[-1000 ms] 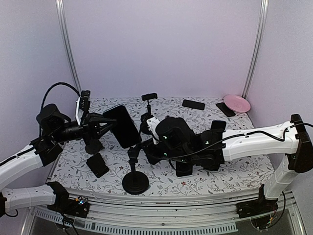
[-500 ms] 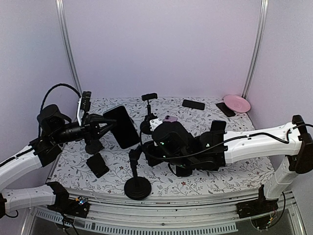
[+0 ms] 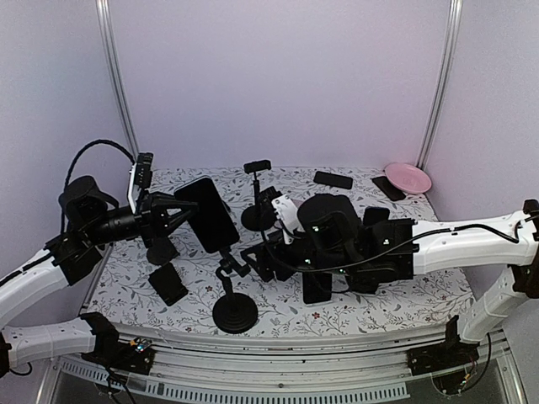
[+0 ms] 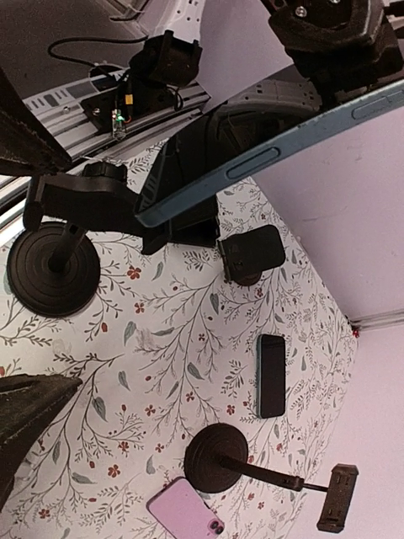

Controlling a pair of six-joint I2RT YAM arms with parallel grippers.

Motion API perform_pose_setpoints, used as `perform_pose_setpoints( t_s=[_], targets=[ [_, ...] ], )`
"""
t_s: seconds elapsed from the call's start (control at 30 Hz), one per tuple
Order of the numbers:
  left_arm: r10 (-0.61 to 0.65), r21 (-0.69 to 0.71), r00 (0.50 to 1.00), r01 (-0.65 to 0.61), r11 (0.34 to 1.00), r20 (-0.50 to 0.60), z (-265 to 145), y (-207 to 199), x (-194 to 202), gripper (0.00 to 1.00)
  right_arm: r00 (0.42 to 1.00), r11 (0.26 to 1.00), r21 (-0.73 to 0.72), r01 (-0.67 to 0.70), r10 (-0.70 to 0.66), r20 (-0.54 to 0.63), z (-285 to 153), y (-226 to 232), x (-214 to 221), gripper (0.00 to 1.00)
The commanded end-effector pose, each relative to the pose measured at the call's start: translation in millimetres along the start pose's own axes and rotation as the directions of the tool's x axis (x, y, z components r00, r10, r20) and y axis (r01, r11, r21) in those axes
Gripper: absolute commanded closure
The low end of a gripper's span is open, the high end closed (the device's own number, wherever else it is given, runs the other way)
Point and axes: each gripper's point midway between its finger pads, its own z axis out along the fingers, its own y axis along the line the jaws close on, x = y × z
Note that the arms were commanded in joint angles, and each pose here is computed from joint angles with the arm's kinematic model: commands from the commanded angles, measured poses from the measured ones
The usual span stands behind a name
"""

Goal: Place the phone on the phone stand
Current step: Adjust the phone stand at the center of the board.

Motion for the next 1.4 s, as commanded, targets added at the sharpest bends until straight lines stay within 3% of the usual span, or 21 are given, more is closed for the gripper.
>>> perform_pose_setpoints(
  t_s=[0.0,0.2,0.33,0.53,0.7,1.37],
  targets=[
    [0.061,0.014,0.997,-0.062,0.998,0.055,-2,-11,-25,1.0,0.997,0.981,-0.185,0.066,-0.058,0.05,-17,5,-15,0.17],
    [0.066,0.009,0.996,-0.067,0.998,0.062,-4,-12,-31,1.0,0.986,0.931,-0.325,0.168,-0.16,0.051,-19,18,-7,0.09],
    [0.069,0.002,0.996,-0.069,0.998,0.063,-5,-13,-34,1.0,0.988,0.932,-0.328,0.152,-0.152,0.026,-13,16,3,0.12],
    [0.07,-0.023,0.995,-0.068,0.997,0.068,-6,-11,-37,1.0,0.987,0.877,-0.461,0.136,-0.159,-0.012,-15,40,22,0.16],
    [0.071,-0.046,0.995,-0.068,0.997,0.069,-6,-7,-41,1.0,0.983,0.89,-0.429,0.156,-0.184,-0.025,1,38,27,0.22],
    [0.078,-0.055,0.995,-0.075,0.996,0.066,-8,-9,-47,1.0,0.965,0.806,-0.546,0.228,-0.26,0.019,-7,65,27,0.52]
  ],
)
